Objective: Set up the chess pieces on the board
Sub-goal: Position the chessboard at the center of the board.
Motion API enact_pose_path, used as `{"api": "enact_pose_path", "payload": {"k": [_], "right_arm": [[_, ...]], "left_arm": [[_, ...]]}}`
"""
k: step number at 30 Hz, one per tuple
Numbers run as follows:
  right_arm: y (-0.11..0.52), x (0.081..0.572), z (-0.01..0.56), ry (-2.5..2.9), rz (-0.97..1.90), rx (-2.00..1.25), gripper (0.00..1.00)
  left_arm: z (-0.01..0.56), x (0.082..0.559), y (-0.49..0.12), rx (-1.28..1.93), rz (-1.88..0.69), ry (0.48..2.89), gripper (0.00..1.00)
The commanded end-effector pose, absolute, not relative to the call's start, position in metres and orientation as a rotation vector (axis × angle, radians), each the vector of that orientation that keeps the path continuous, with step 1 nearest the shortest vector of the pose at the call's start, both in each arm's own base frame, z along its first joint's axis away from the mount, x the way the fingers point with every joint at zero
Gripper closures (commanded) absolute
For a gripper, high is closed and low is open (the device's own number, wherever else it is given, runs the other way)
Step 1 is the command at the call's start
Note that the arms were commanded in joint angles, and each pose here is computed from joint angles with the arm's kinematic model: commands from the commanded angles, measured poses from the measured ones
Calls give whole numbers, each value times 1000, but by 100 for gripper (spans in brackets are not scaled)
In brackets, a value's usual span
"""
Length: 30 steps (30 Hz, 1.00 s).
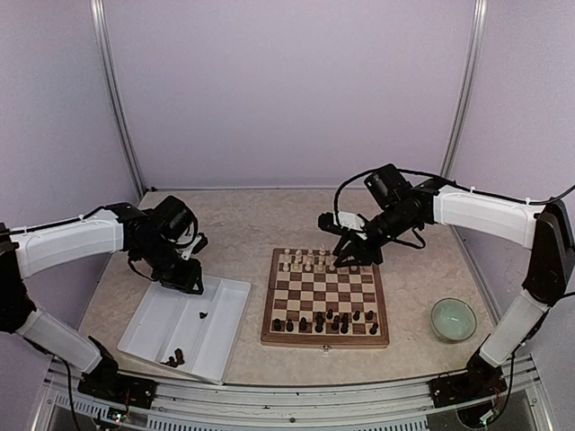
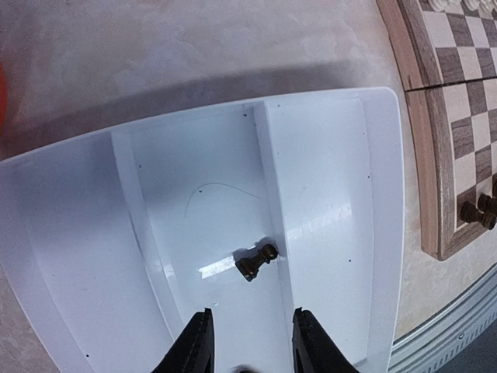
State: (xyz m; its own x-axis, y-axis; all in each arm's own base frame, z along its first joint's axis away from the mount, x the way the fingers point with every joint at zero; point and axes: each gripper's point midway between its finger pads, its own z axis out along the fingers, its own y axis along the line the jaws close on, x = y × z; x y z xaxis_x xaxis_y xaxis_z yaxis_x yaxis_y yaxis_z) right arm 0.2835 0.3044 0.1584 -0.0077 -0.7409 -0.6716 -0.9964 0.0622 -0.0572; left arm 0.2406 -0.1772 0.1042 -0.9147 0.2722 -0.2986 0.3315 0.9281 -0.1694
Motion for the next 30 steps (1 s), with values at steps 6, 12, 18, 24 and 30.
{"api": "enact_pose_path", "payload": {"k": [6, 12, 18, 24, 30], "right_arm": [[302, 275, 185, 1696, 656, -1704, 68], [301, 275, 187, 1683, 641, -1706, 68], [301, 275, 183, 1692, 642, -1710, 68], [300, 276, 179, 1706, 635, -1712, 68], [300, 278, 172, 1727, 636, -1716, 68]], "left_arm": [[64, 227, -164, 523, -14, 3114, 66], [63, 232, -196, 539, -19, 3052, 66], [63, 264, -212, 524, 44, 2954, 67], [49, 286, -228, 540, 35, 2933, 68], [37, 316, -227, 418, 52, 2917, 67]]}}
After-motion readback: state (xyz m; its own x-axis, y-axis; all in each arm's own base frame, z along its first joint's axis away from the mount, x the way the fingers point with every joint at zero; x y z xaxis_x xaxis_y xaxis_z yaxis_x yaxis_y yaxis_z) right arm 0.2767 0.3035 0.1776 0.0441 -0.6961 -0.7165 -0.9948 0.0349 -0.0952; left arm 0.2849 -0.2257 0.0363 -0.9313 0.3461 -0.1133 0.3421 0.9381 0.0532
